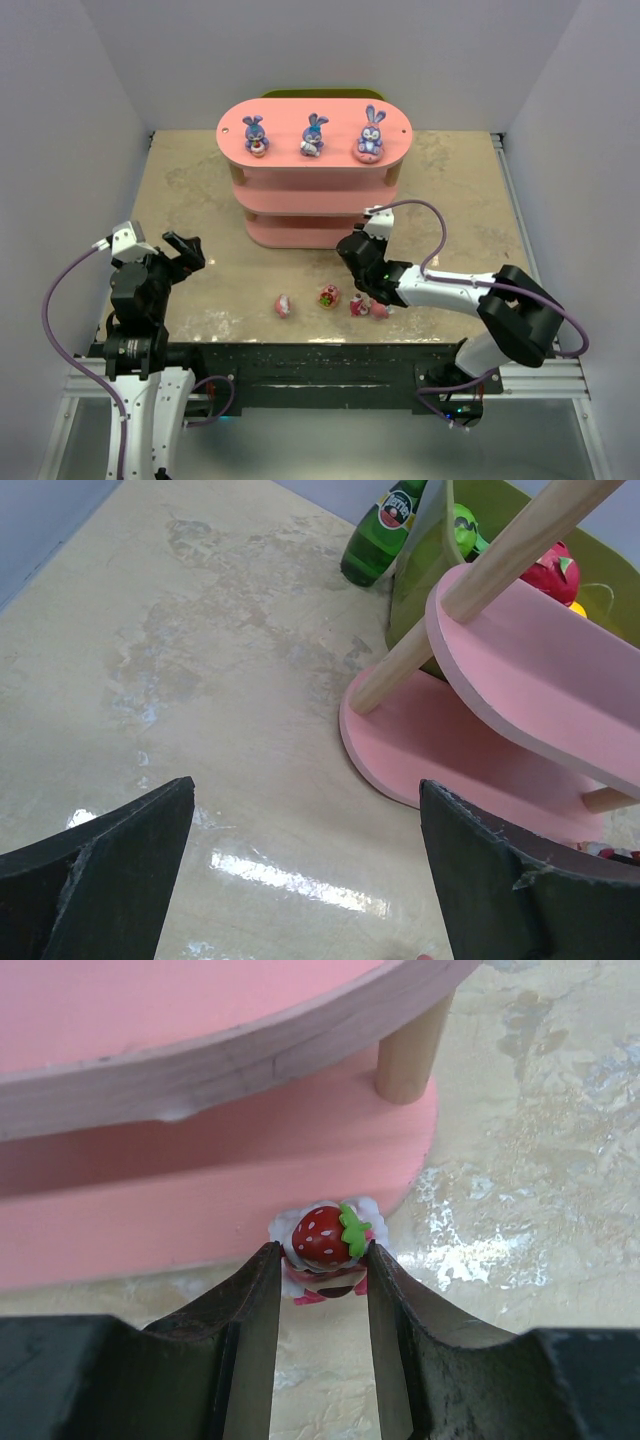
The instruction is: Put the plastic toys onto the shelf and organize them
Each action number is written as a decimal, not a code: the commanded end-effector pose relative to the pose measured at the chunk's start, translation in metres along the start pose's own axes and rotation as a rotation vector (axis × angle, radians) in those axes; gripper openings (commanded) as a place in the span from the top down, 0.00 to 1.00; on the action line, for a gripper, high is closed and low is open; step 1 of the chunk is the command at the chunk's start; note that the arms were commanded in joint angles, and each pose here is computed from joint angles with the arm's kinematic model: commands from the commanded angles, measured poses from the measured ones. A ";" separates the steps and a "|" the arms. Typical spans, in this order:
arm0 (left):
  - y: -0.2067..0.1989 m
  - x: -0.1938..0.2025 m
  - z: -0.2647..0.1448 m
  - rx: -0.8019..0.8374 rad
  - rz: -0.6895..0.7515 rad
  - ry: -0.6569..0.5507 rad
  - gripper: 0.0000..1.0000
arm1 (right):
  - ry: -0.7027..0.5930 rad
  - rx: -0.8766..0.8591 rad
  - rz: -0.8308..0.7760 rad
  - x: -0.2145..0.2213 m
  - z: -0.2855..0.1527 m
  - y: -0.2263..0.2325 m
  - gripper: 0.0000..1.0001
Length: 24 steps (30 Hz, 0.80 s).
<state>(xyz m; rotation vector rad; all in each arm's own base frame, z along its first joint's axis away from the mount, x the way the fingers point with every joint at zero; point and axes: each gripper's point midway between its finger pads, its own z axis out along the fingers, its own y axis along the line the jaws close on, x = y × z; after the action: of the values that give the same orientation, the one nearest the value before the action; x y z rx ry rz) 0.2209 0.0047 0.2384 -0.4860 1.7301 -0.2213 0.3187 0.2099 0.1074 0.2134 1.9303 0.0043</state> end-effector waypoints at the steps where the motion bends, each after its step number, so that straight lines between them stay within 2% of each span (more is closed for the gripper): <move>1: -0.006 -0.009 0.002 0.024 -0.008 -0.037 0.02 | -0.087 -0.020 0.099 -0.030 0.005 0.010 1.00; 24: -0.005 -0.009 0.001 0.017 -0.010 -0.040 0.02 | -0.115 -0.001 0.091 -0.031 0.033 0.024 1.00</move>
<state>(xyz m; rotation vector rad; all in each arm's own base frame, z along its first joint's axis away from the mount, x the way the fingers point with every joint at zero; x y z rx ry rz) 0.2209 0.0048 0.2385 -0.4867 1.7294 -0.2210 0.3465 0.2199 0.0994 0.2156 1.8957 0.0167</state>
